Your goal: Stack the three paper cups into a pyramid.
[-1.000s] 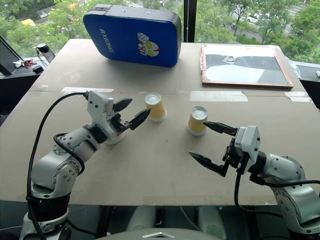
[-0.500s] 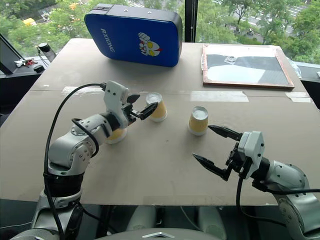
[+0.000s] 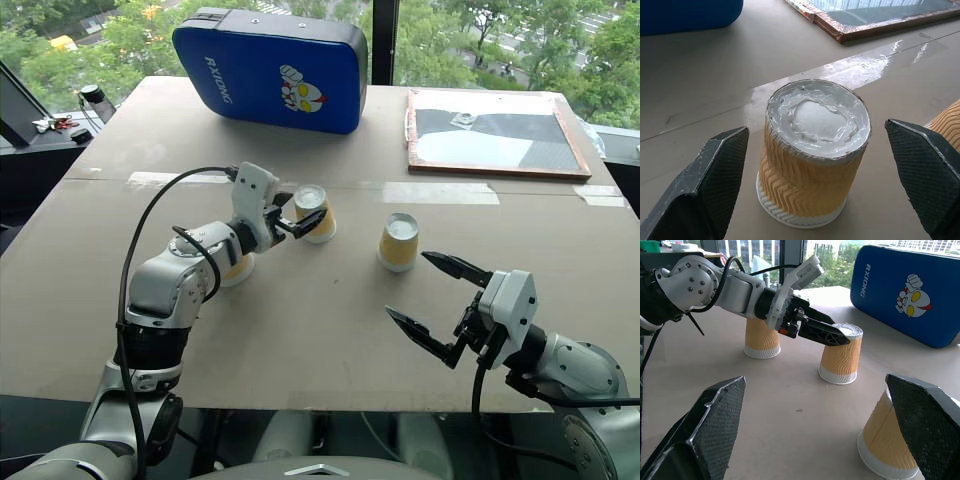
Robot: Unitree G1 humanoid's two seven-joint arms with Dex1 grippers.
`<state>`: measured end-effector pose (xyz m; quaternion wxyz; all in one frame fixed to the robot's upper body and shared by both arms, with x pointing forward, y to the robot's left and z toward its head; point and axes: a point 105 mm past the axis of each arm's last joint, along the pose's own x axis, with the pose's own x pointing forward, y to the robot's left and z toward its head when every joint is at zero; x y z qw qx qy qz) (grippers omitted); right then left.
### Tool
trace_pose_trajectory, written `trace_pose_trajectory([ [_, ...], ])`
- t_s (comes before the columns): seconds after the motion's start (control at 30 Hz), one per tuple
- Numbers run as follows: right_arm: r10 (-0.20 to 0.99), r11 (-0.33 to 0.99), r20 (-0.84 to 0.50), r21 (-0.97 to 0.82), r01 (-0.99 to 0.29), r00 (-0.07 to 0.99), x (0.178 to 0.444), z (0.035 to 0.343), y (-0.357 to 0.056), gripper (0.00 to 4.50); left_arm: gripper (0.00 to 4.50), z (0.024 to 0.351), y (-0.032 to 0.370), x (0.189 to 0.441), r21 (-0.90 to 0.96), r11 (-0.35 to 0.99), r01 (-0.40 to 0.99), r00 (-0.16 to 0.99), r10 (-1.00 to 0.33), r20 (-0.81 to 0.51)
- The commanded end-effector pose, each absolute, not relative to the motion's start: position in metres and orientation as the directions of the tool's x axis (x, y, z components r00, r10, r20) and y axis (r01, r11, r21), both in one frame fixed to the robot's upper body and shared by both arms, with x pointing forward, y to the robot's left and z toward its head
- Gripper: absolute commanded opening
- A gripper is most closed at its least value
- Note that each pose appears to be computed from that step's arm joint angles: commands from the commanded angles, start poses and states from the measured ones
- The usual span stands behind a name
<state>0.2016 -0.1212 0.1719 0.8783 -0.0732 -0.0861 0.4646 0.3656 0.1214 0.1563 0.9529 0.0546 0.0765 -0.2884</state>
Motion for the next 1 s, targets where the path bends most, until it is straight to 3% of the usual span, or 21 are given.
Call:
trace_pose_trajectory([
  [0.03, 0.829, 0.557, 0.121, -0.244, -0.794, 0.545, 0.195, 0.184, -0.119, 4.5, 4.09, 0.166, 0.115, 0.368, 0.092, 0.807, 0.583, 0.81, -0.569, -0.139],
  [0.2, 0.825, 0.564, 0.117, -0.246, -0.788, 0.554, 0.196, 0.186, -0.121, 4.5, 2.17, 0.168, 0.114, 0.37, 0.098, 0.793, 0.602, 0.798, -0.591, -0.12],
  [0.4, 0.824, 0.564, 0.11, -0.25, -0.787, 0.555, 0.198, 0.186, -0.122, 4.5, 2.17, 0.187, 0.106, 0.357, 0.112, 0.728, 0.677, 0.733, -0.68, -0.013],
  [0.57, 0.813, 0.578, 0.097, -0.256, -0.775, 0.574, 0.2, 0.183, -0.126, 4.5, 2.17, 0.189, 0.09, 0.31, 0.077, 0.515, 0.854, 0.518, -0.855, -0.024],
  [0.67, 0.78, 0.616, 0.079, -0.269, -0.741, 0.62, 0.203, 0.179, -0.133, 4.5, 2.17, 0.178, 0.09, 0.292, 0.064, 0.451, 0.89, 0.455, -0.888, -0.071],
  [1.0, 0.694, 0.7, -0.014, -0.224, -0.678, 0.72, 0.182, 0.157, -0.164, 4.5, 2.17, 0.156, 0.088, 0.309, 0.154, 0.514, 0.844, 0.531, -0.841, -0.102],
])
